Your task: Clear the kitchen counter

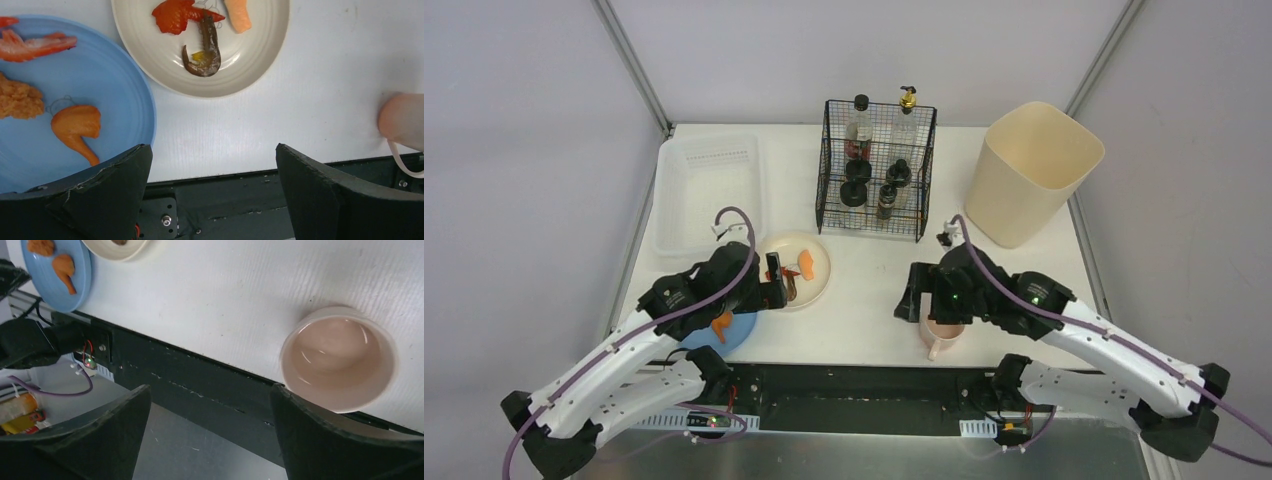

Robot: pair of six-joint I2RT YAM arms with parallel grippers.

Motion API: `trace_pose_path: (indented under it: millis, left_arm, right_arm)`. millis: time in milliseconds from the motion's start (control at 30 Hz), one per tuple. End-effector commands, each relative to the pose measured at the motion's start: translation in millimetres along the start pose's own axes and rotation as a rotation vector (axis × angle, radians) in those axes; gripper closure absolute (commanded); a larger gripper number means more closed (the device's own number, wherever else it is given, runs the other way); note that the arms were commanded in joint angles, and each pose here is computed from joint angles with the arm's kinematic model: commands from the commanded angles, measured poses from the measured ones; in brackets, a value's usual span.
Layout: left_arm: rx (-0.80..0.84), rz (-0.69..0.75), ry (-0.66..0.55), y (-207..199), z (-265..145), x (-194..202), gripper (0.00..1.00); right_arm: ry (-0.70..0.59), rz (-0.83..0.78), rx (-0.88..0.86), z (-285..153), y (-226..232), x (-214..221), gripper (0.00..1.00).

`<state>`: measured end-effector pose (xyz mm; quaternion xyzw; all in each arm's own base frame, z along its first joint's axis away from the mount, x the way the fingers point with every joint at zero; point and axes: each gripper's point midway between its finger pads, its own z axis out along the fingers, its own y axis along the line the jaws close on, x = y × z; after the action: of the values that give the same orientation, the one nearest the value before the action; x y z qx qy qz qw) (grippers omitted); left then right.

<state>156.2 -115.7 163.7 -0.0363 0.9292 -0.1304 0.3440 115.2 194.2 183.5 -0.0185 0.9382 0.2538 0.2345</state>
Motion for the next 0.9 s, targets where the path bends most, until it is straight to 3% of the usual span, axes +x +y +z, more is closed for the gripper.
trace_pose_path:
  millis: [0,167,500,867]
  left_arm:
    - [-0.08,-0.099,0.022,3.6,17.3,4.7,0.01]
    - [-0.109,-0.169,0.058,3.3,31.9,6.3,0.0]
    - [-0.115,-0.429,0.154,15.1,54.7,25.6,0.16]
    - [-0.08,-0.584,0.067,20.5,47.7,14.4,0.17]
  right_arm:
    - [-0.023,-0.002,-0.002,12.0,22.3,1.7,0.1]
    - [-0.06,-0.018,0.014,29.9,41.5,-7.7,0.11]
    - [-0.104,0.072,0.024,73.9,63.8,-19.1,0.14]
    - [-0.16,0.178,-0.001,141.6,102.6,-36.0,0.26]
